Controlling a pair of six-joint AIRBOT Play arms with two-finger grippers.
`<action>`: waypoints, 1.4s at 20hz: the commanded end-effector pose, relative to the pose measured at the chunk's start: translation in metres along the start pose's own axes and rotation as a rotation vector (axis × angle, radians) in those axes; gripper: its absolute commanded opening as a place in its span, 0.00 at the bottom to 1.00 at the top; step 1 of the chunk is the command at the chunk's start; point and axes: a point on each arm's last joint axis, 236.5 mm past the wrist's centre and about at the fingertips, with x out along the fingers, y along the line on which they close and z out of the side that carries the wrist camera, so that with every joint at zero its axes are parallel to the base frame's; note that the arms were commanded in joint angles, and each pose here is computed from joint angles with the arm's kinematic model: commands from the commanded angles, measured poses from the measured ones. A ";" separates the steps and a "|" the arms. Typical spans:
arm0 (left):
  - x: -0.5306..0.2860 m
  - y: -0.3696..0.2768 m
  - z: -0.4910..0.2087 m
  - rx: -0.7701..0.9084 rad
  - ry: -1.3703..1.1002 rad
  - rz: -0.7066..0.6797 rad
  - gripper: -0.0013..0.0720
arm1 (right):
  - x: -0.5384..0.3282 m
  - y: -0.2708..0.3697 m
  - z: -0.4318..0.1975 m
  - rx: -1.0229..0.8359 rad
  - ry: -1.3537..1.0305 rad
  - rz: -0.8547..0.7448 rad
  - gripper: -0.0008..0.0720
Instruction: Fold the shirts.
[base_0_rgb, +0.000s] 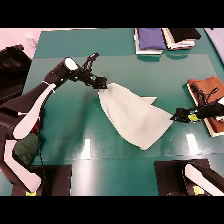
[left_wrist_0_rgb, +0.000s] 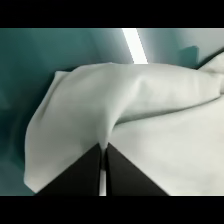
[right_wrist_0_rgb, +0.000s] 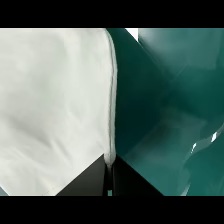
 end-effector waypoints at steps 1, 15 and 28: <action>-0.025 -0.010 0.021 0.035 -0.041 0.003 0.05 | -0.025 0.011 0.018 -0.046 -0.084 -0.013 0.04; -0.417 -0.239 0.051 0.604 -0.755 0.115 0.05 | -0.364 0.188 0.066 -0.478 -0.924 -0.137 0.04; -0.094 -0.100 -0.119 0.333 0.132 0.067 0.76 | -0.167 0.080 0.058 -0.185 -0.424 -0.061 0.04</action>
